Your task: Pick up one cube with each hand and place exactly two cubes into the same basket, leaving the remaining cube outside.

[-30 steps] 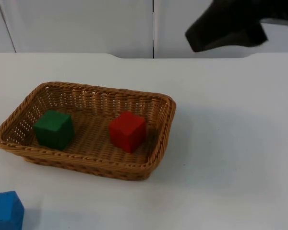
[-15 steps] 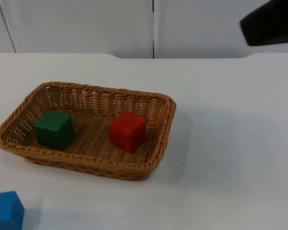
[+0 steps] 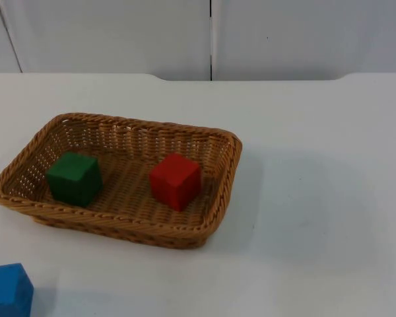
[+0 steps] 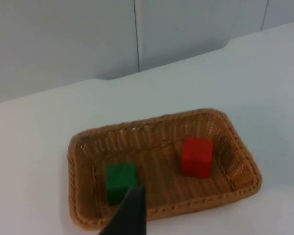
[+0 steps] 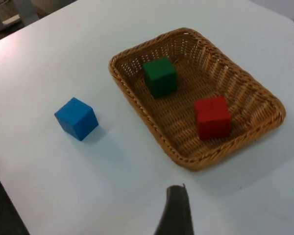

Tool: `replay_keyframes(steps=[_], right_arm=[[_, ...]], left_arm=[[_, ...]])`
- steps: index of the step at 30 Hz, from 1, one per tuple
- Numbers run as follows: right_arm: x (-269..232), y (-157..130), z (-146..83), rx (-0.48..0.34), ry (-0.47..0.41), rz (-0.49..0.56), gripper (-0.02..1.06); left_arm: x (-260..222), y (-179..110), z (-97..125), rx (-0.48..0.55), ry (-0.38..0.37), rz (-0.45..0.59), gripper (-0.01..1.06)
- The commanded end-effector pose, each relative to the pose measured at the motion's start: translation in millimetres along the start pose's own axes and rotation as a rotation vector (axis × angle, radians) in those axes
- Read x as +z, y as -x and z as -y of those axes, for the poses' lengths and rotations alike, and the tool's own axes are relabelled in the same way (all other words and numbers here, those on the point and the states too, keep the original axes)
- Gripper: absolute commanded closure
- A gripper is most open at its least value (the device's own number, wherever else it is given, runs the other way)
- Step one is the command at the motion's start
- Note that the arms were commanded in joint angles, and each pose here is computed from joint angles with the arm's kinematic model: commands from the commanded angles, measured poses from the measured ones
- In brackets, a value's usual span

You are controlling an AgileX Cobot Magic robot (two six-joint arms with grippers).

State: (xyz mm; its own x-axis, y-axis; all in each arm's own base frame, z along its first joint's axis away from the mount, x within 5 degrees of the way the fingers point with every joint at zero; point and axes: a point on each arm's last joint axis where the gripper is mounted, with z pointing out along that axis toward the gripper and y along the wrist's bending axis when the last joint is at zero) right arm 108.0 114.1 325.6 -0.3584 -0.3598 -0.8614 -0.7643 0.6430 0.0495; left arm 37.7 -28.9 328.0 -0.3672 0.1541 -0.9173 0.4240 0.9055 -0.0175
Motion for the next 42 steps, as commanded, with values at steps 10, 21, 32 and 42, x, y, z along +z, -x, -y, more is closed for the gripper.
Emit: replay_keyframes(steps=[10,21,32,42], right_arm=[[-36,-38,-9,0.032,0.020,0.053,0.42],[-67,-57,-7,0.014,-0.050,0.057,0.42],[-90,-70,-11,0.006,-0.057,0.102,0.42],[-116,-95,-5,0.030,-0.163,0.096,0.42]], left_arm=[[-35,-36,3,-0.030,0.097,0.007,0.09],[-44,-52,2,-0.057,0.137,-0.011,0.09],[-24,-68,-2,-0.048,0.150,-0.079,0.09],[-24,-68,-2,-0.048,0.150,-0.079,0.09]])
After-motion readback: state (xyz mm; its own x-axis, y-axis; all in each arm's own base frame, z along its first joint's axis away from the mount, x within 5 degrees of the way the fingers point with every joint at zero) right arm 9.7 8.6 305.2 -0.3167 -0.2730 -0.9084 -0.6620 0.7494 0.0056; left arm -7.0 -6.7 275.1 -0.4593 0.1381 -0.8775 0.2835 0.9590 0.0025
